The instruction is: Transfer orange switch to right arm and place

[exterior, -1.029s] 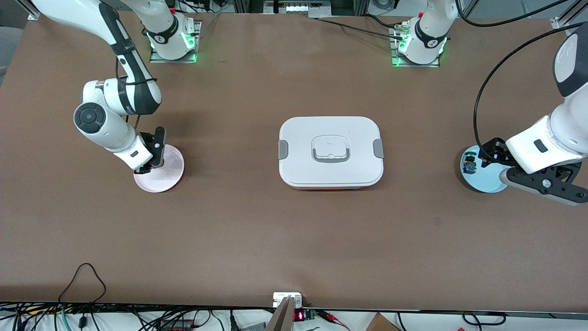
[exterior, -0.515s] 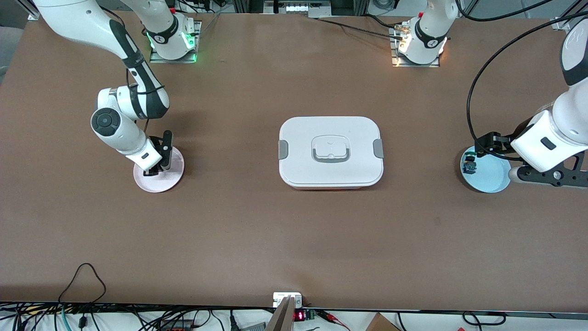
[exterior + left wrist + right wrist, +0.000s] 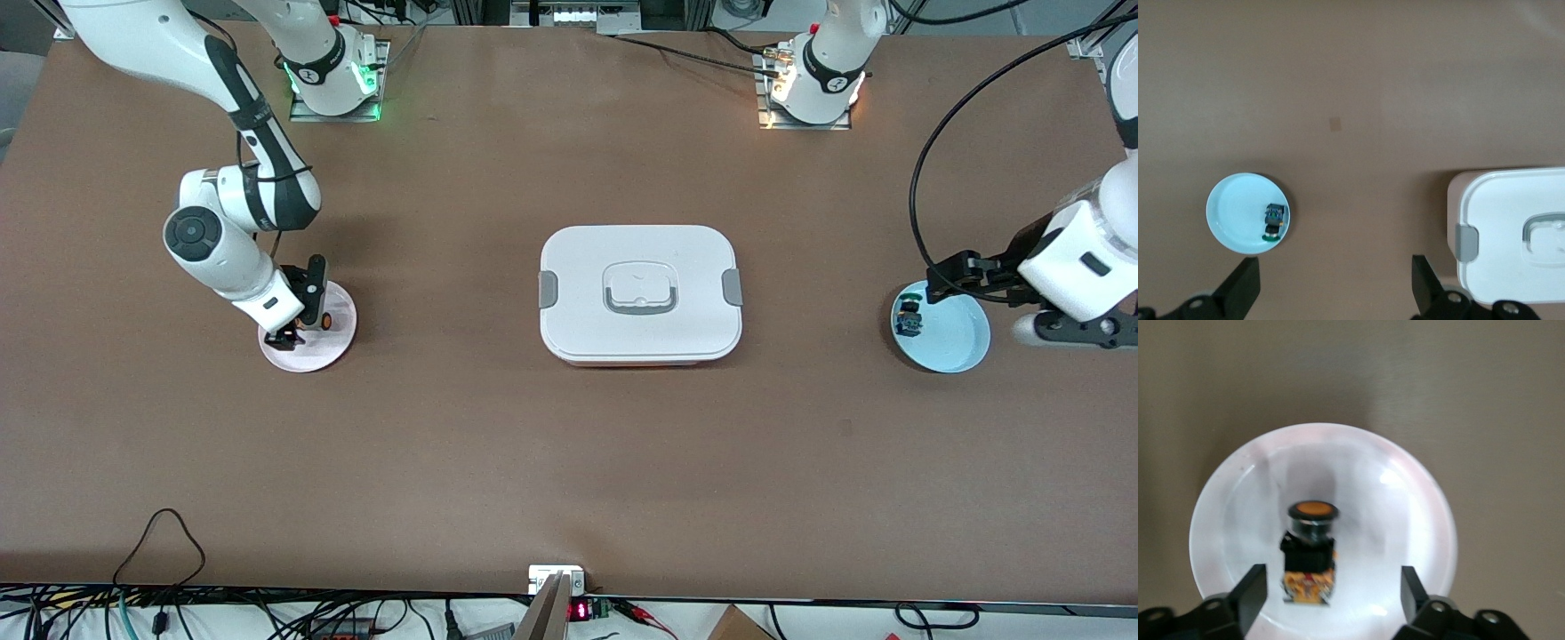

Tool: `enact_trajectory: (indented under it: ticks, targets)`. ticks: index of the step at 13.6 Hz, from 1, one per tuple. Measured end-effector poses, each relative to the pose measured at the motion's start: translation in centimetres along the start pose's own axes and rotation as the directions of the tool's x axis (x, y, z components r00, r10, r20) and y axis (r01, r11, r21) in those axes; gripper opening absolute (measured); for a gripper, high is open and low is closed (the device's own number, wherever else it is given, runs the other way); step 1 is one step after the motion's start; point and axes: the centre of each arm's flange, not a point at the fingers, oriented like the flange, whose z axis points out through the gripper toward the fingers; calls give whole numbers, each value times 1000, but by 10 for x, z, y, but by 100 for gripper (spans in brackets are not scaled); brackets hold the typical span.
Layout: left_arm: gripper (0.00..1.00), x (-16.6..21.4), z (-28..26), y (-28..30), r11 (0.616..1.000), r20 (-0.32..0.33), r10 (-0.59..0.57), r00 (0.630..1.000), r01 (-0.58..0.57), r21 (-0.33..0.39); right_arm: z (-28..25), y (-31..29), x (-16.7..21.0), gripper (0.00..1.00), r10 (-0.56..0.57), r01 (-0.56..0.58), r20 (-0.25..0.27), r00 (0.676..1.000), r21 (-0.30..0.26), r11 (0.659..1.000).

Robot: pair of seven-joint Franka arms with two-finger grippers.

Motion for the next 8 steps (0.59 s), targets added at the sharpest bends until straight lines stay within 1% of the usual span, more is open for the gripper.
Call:
enact_trajectory:
  ticks: [1, 3, 4, 5, 8]
  targets:
    - [100, -14, 1, -7, 1000, -8, -19, 1000, 19, 9, -21, 8, -2, 100, 8, -8, 5, 1000, -8, 1000]
    - [100, -38, 0, -15, 999, -10, -34, 999, 35, 19, -71, 27, -8, 100, 31, -30, 17, 999, -3, 1000]
    - [100, -45, 0, -16, 999, -8, -37, 999, 37, 21, -99, 38, -11, 100, 51, -51, 12, 999, 2, 999]
    - [100, -48, 2, -17, 999, -4, -38, 999, 38, 21, -126, 48, -13, 100, 79, -78, -7, 997, 6, 997]
    - [100, -49, 10, -15, 999, 0, -33, 999, 33, 32, -198, 72, -14, 100, 143, -143, -87, 986, 14, 990]
